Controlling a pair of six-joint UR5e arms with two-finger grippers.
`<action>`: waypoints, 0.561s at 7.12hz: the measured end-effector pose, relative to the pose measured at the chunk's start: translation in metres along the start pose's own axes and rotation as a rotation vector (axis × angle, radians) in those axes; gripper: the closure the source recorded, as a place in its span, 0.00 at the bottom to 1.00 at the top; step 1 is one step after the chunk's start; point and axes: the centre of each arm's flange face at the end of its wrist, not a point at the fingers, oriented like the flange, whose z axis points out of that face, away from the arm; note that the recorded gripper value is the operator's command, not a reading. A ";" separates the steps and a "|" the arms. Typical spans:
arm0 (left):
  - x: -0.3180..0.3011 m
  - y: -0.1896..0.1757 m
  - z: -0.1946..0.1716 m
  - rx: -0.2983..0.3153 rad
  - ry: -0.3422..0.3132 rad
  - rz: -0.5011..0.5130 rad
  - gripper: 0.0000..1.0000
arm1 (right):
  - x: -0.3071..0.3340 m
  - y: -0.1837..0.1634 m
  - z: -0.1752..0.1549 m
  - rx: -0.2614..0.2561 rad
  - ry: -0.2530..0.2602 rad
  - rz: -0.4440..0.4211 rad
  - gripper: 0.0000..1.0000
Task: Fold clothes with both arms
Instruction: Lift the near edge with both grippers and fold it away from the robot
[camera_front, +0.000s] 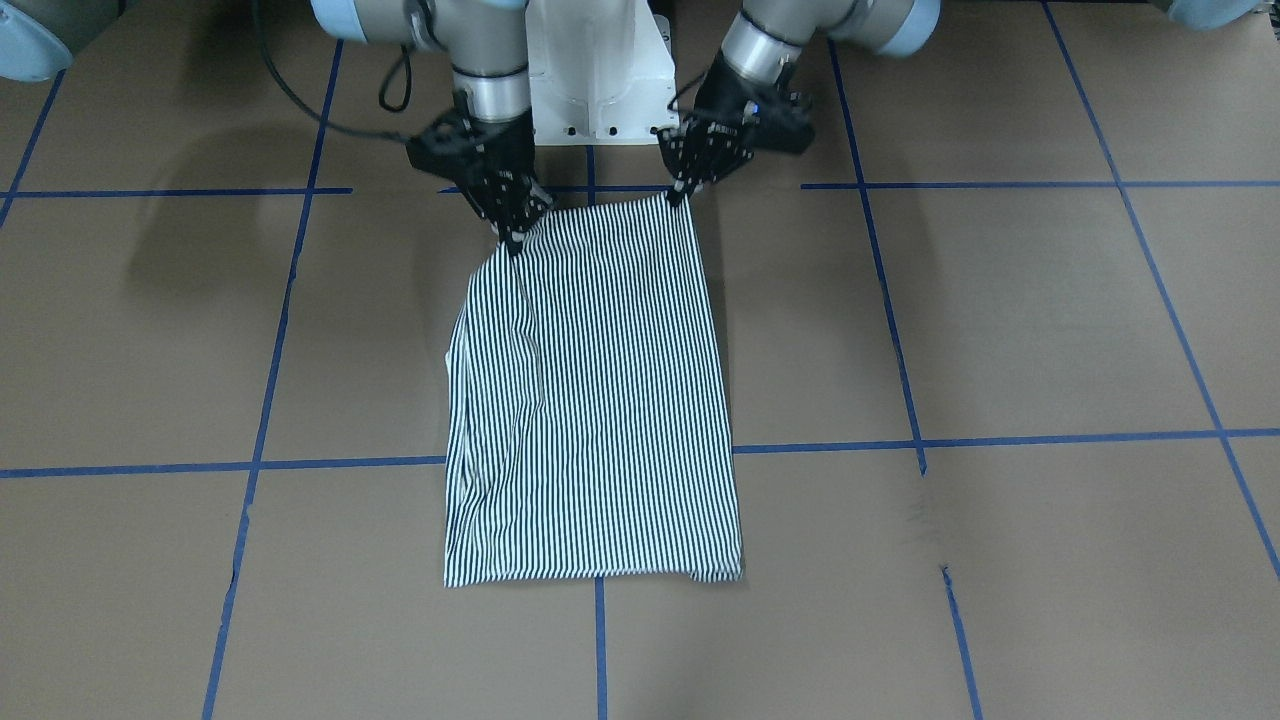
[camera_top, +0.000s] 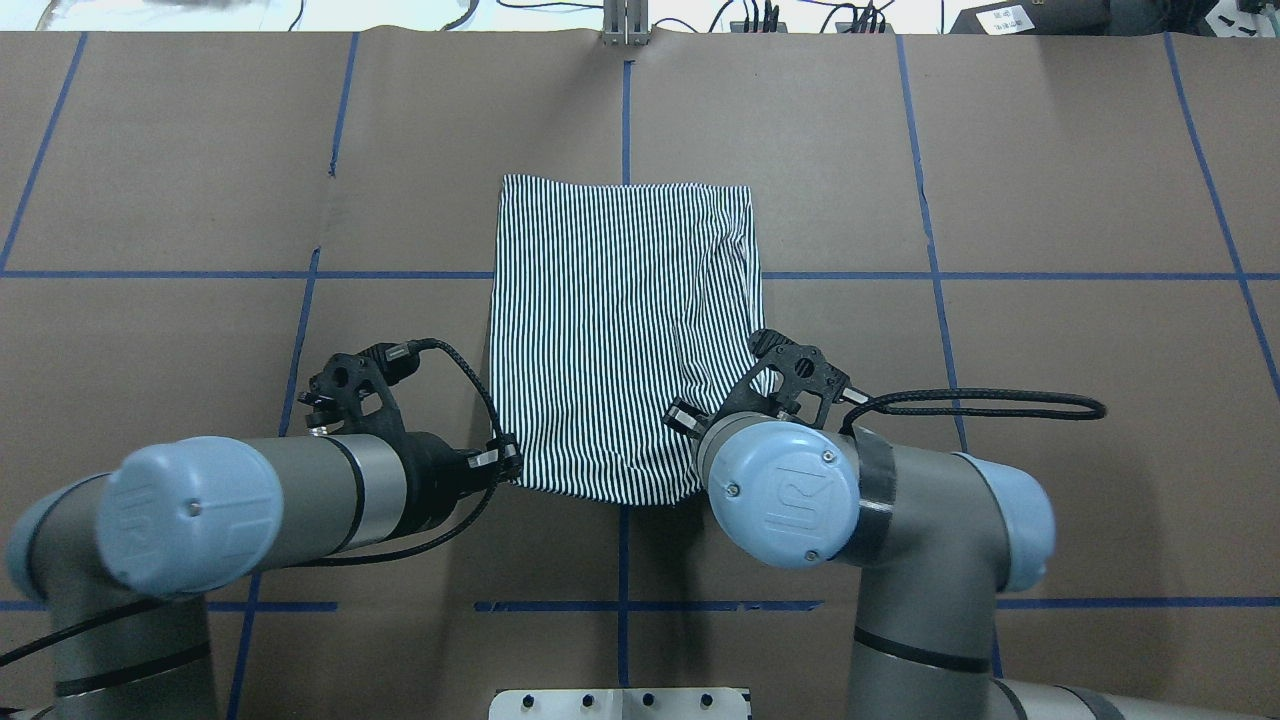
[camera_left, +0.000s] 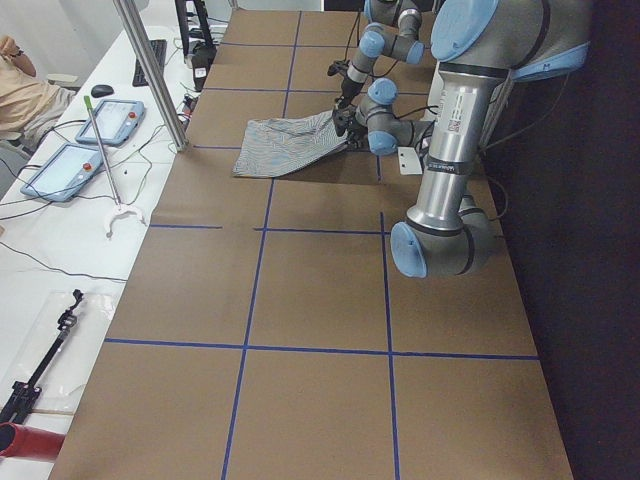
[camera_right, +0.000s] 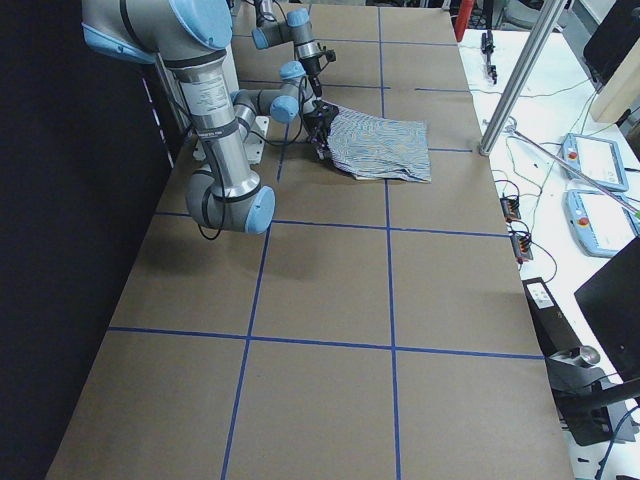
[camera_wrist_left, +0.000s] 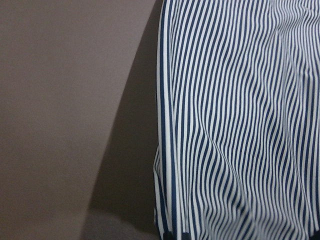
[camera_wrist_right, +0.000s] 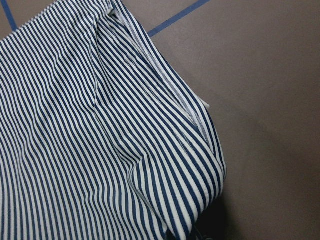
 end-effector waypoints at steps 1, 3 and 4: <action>0.012 0.005 -0.048 -0.016 -0.022 0.002 1.00 | 0.007 -0.002 -0.044 -0.026 -0.006 -0.002 1.00; 0.020 0.010 -0.073 -0.035 -0.069 0.007 1.00 | 0.011 0.002 -0.067 -0.042 0.003 -0.013 1.00; 0.026 0.001 -0.051 -0.013 -0.105 0.022 1.00 | 0.003 0.005 -0.055 -0.032 0.020 -0.019 1.00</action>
